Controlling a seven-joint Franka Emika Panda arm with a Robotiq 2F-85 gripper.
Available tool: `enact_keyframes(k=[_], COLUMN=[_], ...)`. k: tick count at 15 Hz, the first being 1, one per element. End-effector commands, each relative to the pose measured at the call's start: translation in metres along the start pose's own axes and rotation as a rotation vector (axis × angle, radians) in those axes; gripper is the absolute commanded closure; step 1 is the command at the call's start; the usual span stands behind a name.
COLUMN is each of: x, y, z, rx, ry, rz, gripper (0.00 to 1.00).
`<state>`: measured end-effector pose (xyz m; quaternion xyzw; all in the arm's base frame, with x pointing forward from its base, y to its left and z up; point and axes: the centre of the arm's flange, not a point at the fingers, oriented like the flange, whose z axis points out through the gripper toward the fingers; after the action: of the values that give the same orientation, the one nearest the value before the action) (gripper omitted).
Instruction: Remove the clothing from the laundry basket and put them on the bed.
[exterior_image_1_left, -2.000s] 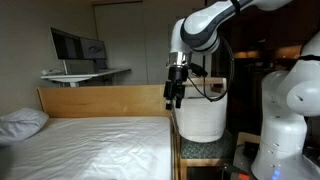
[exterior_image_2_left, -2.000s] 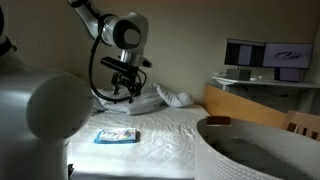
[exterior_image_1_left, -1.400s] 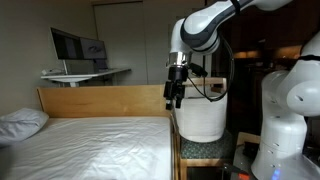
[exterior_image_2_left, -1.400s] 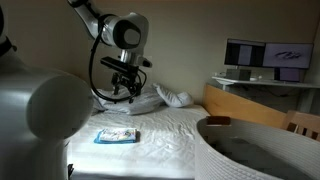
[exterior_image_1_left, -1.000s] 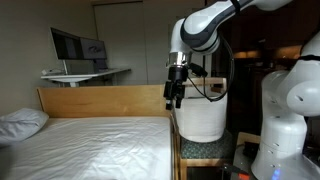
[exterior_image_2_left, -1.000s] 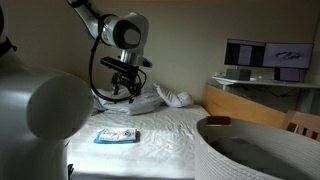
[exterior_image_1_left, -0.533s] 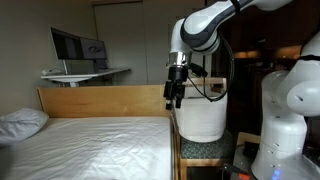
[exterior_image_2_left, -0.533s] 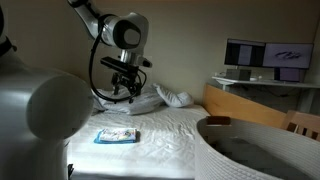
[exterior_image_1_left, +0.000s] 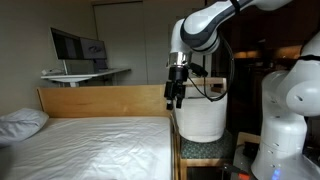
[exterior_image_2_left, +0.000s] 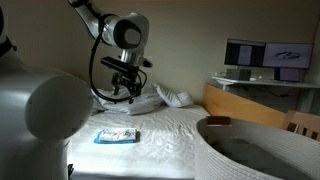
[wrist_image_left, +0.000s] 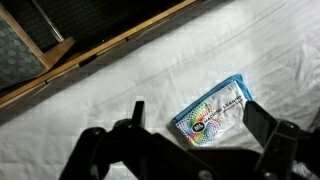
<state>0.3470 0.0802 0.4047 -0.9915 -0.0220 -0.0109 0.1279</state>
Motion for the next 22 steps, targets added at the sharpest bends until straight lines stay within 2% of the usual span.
enact_keyframes(k=[1, 4, 9, 14, 18, 22], x=[0.010, 0.022, 0.048, 0.083, 0.129, 0.164], y=[0.015, 0.046, 0.118, 0.180, 0.223, 0.261], z=[-0.014, -0.047, -0.117, -0.171, -0.180, -0.160], rx=[-0.001, -0.044, -0.141, -0.154, -0.166, -0.187], ry=[-0.050, 0.018, 0.159, 0.244, 0.264, 0.258], rz=[0.042, 0.088, 0.184, 0.324, 0.453, 0.615], gripper=[0.00, 0.00, 0.00, 0.00, 0.00, 0.00])
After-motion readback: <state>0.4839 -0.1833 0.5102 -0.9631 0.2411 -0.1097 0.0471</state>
